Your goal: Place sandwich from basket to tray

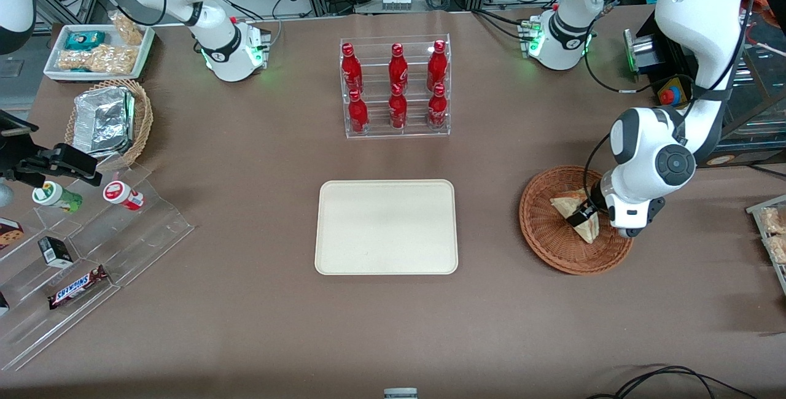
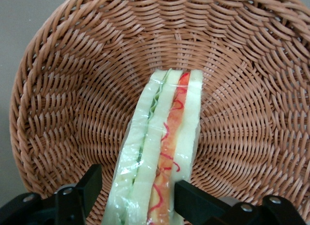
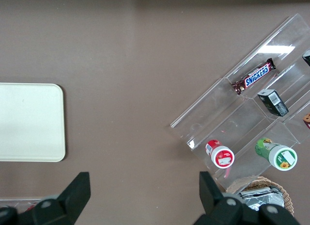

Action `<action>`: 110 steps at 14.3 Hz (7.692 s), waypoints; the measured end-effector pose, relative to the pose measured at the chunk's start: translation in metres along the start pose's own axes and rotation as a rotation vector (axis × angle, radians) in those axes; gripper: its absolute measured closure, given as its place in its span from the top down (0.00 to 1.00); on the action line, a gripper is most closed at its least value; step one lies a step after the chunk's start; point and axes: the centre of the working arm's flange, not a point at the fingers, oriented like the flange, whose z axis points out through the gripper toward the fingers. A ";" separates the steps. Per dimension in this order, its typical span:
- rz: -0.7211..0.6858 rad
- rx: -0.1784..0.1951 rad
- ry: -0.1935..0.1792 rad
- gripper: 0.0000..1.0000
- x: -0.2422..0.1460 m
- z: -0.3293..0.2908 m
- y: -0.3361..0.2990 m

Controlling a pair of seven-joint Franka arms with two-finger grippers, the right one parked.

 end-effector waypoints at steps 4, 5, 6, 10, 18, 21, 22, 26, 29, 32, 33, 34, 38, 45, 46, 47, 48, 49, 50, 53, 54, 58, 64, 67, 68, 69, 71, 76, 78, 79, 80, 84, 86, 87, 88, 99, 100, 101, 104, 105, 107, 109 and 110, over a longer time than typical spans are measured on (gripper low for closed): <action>-0.020 -0.020 0.018 0.32 0.006 -0.017 0.010; -0.019 -0.017 0.016 0.26 0.009 -0.027 0.014; -0.017 -0.009 0.010 0.17 0.012 -0.041 0.020; 0.002 0.002 0.006 0.10 0.017 -0.106 0.043; 0.354 0.070 0.106 0.10 -0.136 -0.103 0.162; 0.427 0.082 0.127 0.10 -0.193 -0.081 0.208; 0.435 0.083 0.136 0.10 -0.211 -0.073 0.223; 0.393 0.091 0.223 0.11 -0.280 -0.036 0.273; 0.375 0.106 0.253 0.11 -0.309 -0.015 0.298; 0.386 0.114 0.251 0.11 -0.328 -0.002 0.318; 0.391 0.117 0.250 0.11 -0.334 0.003 0.323; 0.398 0.116 0.249 0.12 -0.341 0.007 0.328; 0.411 0.112 0.250 0.15 -0.353 0.017 0.336; 0.408 0.105 0.261 0.49 -0.347 0.026 0.344; 0.408 0.105 0.261 0.51 -0.347 0.026 0.344; 0.408 0.104 0.262 0.51 -0.347 0.026 0.345; 0.408 0.103 0.263 0.53 -0.346 0.025 0.345; 0.407 0.101 0.264 0.53 -0.346 0.024 0.345; 0.405 0.098 0.266 0.60 -0.345 0.022 0.346; 0.394 0.079 0.275 0.88 -0.342 0.007 0.350; 0.387 0.088 0.277 0.97 -0.341 -0.001 0.349; 0.354 0.116 0.283 1.00 -0.335 -0.045 0.341; 0.380 0.118 0.097 1.00 -0.224 -0.198 0.275; 0.437 0.149 0.013 1.00 -0.153 -0.256 0.215; 0.457 0.161 -0.014 1.00 -0.132 -0.270 0.195; 0.480 0.173 -0.042 1.00 -0.112 -0.283 0.173; 0.529 0.175 -0.106 1.00 -0.075 -0.304 0.131; 0.547 0.157 -0.227 1.00 -0.015 -0.347 0.034; 0.525 0.174 -0.251 1.00 -0.017 -0.355 0.013; 0.515 0.177 -0.251 1.00 -0.020 -0.356 0.004; 0.505 0.172 -0.233 1.00 -0.025 -0.356 -0.007; 0.585 0.145 -0.147 1.00 -0.056 -0.366 -0.049; 0.646 0.164 -0.102 1.00 -0.062 -0.376 -0.058; 0.662 0.170 -0.084 1.00 -0.063 -0.379 -0.058; 0.670 0.168 -0.071 1.00 -0.063 -0.382 -0.057; 0.727 0.177 -0.034 1.00 -0.084 -0.392 -0.038; 0.727 0.176 -0.033 1.00 -0.084 -0.392 -0.037; 0.729 0.175 -0.032 1.00 -0.084 -0.392 -0.037; 0.742 0.137 -0.038 1.00 -0.088 -0.392 -0.031; 0.743 0.131 -0.037 1.00 -0.088 -0.392 -0.030; 0.744 0.127 -0.036 1.00 -0.088 -0.392 -0.030; 0.745 0.123 -0.037 1.00 -0.089 -0.392 -0.030; 0.745 0.122 -0.035 1.00 -0.089 -0.392 -0.029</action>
